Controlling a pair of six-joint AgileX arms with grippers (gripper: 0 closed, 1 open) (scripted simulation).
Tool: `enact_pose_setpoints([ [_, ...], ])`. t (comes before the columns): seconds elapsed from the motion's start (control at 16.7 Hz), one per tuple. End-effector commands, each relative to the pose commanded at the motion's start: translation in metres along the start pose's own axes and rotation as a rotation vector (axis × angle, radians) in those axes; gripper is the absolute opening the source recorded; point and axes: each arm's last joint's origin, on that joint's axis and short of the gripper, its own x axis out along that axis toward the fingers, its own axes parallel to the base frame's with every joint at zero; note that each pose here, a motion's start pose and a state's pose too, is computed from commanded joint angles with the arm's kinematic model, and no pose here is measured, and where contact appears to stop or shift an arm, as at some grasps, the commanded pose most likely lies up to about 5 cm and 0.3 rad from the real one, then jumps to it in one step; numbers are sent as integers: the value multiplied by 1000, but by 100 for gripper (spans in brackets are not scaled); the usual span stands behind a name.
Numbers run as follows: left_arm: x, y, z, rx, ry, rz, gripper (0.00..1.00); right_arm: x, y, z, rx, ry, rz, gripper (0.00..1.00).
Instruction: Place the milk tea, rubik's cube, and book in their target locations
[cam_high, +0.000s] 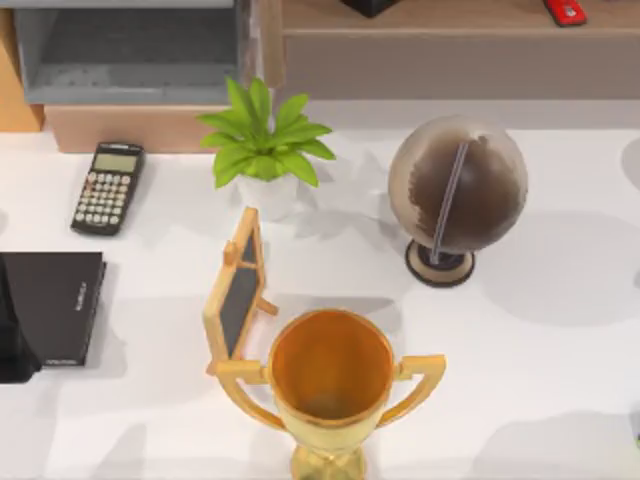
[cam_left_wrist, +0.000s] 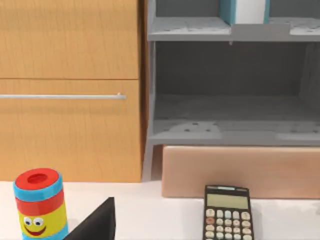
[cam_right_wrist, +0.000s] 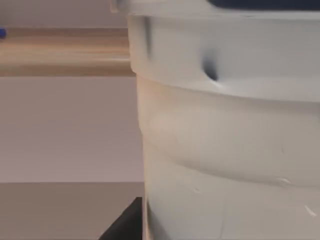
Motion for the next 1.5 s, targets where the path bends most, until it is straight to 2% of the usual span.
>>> enact_pose_setpoints([
  [0.78, 0, 0, 0, 0, 0, 0, 100, 0, 0, 0, 0, 0, 0, 98],
  [1.5, 0, 0, 0, 0, 0, 0, 100, -9, -1, 1, 0, 0, -1, 100],
])
